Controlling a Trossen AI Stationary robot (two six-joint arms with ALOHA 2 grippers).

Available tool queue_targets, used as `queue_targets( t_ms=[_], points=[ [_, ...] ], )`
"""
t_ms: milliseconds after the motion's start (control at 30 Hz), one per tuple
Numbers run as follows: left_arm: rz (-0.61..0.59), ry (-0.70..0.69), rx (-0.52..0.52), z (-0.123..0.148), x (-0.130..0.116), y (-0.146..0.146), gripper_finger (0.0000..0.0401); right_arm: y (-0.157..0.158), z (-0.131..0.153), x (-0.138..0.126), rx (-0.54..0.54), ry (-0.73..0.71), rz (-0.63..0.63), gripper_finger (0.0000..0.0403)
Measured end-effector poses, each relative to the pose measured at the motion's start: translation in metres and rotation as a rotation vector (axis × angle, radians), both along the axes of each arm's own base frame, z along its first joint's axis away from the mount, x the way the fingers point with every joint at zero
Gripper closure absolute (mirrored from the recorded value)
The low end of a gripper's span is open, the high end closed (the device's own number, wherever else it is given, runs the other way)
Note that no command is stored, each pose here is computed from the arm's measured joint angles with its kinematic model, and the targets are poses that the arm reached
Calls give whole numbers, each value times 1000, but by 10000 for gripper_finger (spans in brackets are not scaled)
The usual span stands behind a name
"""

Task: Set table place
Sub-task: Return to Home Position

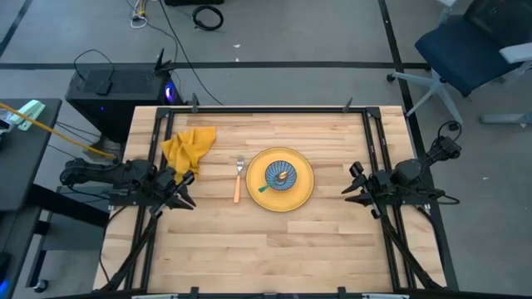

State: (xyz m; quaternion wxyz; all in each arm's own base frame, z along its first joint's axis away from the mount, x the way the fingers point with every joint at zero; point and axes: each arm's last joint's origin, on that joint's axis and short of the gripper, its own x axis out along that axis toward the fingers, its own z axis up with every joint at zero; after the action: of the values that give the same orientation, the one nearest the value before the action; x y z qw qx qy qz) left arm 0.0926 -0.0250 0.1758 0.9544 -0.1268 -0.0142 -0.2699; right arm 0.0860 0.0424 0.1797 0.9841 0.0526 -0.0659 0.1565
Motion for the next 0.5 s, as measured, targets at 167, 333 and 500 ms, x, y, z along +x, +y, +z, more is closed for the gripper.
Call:
queue_targets(
  t_ms=[167,333,500],
  points=[
    [0,0,0,0,0,0,347,0,0,0,0,0,0,293],
    [0,0,0,0,0,0,350,0,0,0,0,0,0,293],
    [0,0,0,0,0,0,344,0,0,0,0,0,0,293]
  ],
)
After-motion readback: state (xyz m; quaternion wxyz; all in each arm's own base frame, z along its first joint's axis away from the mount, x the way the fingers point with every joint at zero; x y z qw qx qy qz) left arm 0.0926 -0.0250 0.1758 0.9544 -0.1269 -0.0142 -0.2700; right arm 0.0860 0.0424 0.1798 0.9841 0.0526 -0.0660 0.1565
